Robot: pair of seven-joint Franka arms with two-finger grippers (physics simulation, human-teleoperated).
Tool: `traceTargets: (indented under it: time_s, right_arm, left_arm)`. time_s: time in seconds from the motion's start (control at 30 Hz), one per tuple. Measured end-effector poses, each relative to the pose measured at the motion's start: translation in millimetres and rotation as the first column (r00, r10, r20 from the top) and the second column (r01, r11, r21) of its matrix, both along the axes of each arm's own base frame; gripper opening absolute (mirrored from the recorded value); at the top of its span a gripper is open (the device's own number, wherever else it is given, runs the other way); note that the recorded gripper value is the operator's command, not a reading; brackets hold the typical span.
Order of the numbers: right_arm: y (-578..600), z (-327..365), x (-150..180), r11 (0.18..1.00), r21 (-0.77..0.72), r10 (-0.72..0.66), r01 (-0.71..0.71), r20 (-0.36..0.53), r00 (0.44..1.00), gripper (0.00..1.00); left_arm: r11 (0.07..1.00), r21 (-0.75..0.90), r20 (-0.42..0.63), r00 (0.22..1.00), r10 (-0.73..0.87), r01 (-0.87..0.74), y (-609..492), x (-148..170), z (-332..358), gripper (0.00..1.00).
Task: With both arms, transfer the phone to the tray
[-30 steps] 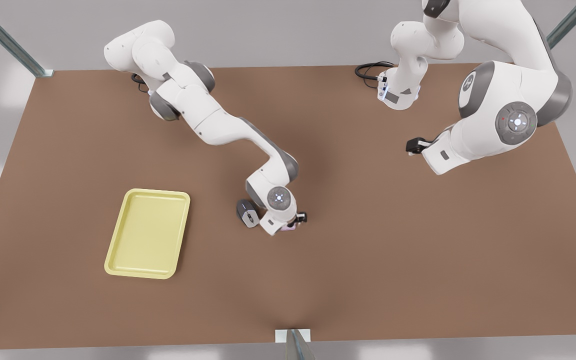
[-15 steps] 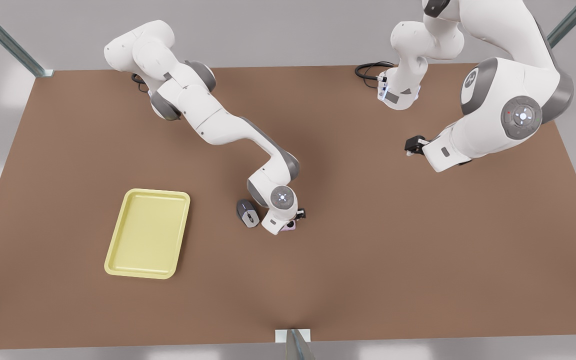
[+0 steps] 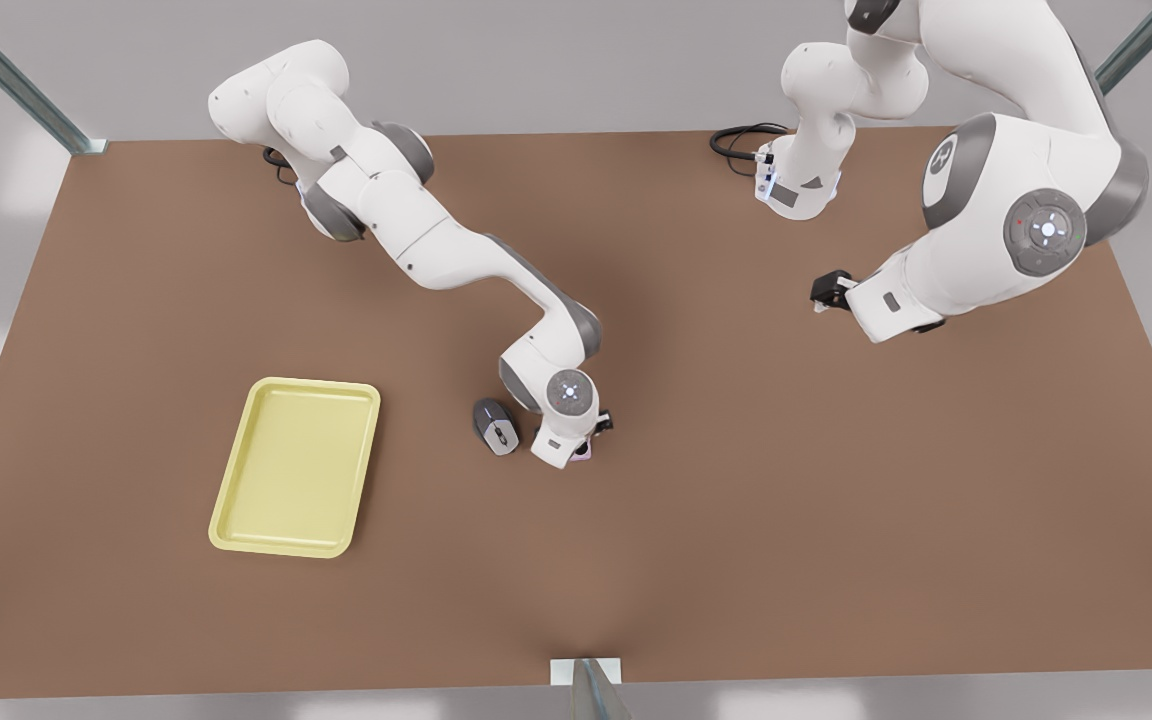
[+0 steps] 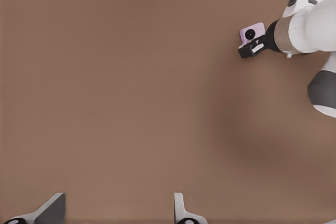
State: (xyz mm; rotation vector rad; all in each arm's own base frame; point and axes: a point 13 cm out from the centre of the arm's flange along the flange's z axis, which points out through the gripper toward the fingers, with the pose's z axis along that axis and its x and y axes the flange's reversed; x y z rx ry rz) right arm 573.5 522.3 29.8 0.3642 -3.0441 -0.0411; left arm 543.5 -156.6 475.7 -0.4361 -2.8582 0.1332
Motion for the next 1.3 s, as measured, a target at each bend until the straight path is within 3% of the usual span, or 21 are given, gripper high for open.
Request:
traceTargets:
  time_s: [0.2, 0.33, 0.5, 0.67, 0.9, 0.97, 1.0, 1.13, 1.23, 1.3]
  right_arm:
    - [1, 0, 2, 1.000, 0.008, 0.027, -0.027, 0.009, 1.000, 0.77]
    - [2, 5, 5, 0.999, 0.016, 0.041, -0.041, 0.017, 0.999, 0.76]
    - [-30, 63, 34, 1.000, 0.030, 0.008, -0.010, 0.046, 0.999, 0.77]
    - [-204, 117, 59, 0.990, -0.013, -0.140, 0.140, -0.023, 0.990, 0.77]
    - [-485, 102, 32, 0.953, -0.030, -0.304, 0.303, -0.080, 0.949, 0.79]
    - [-519, 85, 31, 0.958, -0.019, -0.287, 0.286, -0.073, 0.955, 0.79]
    - [-521, 75, 28, 0.966, -0.013, -0.258, 0.257, -0.072, 0.964, 1.00]
    - [-519, 64, 35, 0.988, 0.009, -0.153, 0.153, -0.025, 0.988, 1.00]
    - [-519, 104, 69, 0.996, 0.019, -0.088, 0.087, 0.053, 0.995, 1.00]
    - [-516, 173, 108, 0.998, 0.017, -0.055, 0.054, 0.132, 0.990, 1.00]
  left_arm:
    - [0.999, 0.032, 0.010, 1.000, -0.001, 0.000, 8, 2, 0, 1.00]
    - [0.999, 0.041, 0.015, 1.000, 0.000, -0.001, 11, 2, 1, 1.00]
    - [0.999, 0.044, 0.018, 1.000, 0.001, -0.002, 12, 3, 2, 1.00]
    - [0.995, 0.100, 0.030, 1.000, 0.004, -0.007, 27, 6, 2, 1.00]
    - [0.984, 0.178, 0.038, 0.999, 0.001, -0.008, 42, 13, -7, 1.00]
    - [0.983, 0.184, 0.041, 0.999, 0.001, -0.008, 43, 13, -6, 1.00]
    - [0.982, 0.187, 0.041, 0.999, 0.001, -0.009, 44, 14, -6, 1.00]
    - [0.981, 0.192, 0.041, 0.999, 0.003, -0.011, 47, 14, -7, 1.00]
    - [0.981, 0.195, 0.036, 0.999, 0.006, -0.013, 48, 15, -10, 1.00]
    - [0.982, 0.187, 0.032, 0.999, 0.017, -0.023, 58, 0, -12, 1.00]
